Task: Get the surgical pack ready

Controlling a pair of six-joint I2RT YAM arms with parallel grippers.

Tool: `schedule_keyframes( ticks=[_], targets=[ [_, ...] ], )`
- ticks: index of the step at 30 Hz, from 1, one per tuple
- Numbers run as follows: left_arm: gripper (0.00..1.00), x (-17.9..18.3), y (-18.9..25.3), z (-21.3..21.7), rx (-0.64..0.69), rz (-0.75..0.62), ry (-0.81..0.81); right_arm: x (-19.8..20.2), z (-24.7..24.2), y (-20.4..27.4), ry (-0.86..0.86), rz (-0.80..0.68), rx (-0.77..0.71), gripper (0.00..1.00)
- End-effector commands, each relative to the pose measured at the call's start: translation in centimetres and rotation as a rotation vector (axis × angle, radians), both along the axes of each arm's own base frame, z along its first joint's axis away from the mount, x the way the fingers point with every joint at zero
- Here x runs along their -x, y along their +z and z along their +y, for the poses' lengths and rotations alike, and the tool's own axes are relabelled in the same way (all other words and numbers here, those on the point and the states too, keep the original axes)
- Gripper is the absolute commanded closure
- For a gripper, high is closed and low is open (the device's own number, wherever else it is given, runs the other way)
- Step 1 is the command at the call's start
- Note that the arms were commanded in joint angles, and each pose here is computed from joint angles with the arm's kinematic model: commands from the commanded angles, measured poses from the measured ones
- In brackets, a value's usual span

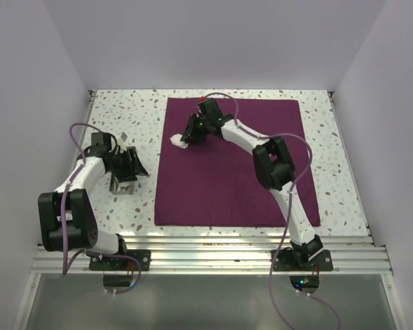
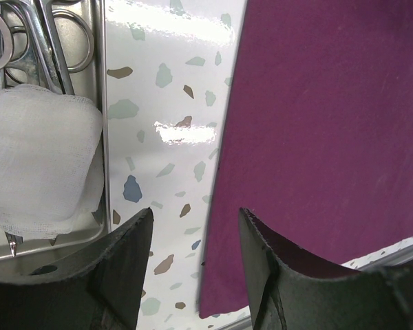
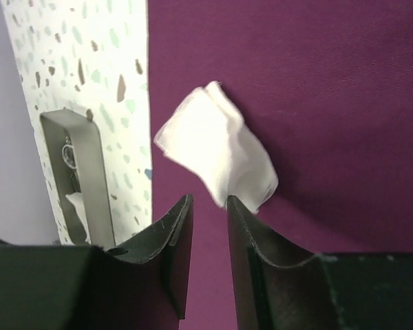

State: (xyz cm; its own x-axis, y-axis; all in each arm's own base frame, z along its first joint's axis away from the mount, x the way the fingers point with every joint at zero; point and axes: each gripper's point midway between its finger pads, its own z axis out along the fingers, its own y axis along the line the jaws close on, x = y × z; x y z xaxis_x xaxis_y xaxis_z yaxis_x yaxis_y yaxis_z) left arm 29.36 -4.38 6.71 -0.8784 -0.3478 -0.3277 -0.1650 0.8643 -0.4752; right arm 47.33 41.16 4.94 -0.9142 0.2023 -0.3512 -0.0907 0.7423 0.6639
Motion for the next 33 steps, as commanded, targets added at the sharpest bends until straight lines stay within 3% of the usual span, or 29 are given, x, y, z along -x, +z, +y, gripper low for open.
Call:
schedule_keyframes(
  ticks=[1, 4, 6, 13, 20, 33],
  targets=[
    [0.43, -0.8, 0.7, -0.3, 0.011, -0.045, -0.010, 0.0, -0.7, 6.3, 0.027, -0.125, 0.000, 0.69],
    [0.43, -0.7, 0.6, -0.4, 0.014, -0.042, -0.013, 0.0, -1.3, 6.8, 0.022, -0.139, 0.012, 0.68],
    [0.43, -0.6, 0.7, -0.3, 0.015, -0.042, -0.012, 0.1, -1.7, 6.3, 0.015, -0.123, 0.010, 0.55],
    [0.43, -0.5, 0.7, -0.4, 0.020, -0.041, -0.014, -0.1, -1.1, 3.7, -0.007, -0.070, -0.024, 0.31],
    [0.43, -0.3, 0.7, -0.5, 0.019, -0.039, -0.015, -0.9, -0.5, 1.9, -0.021, -0.054, -0.062, 0.29],
    [0.43, -0.4, 0.8, -0.8, 0.035, -0.035, -0.018, -1.2, 0.2, -0.4, -0.058, -0.007, -0.094, 0.34]
  ],
)
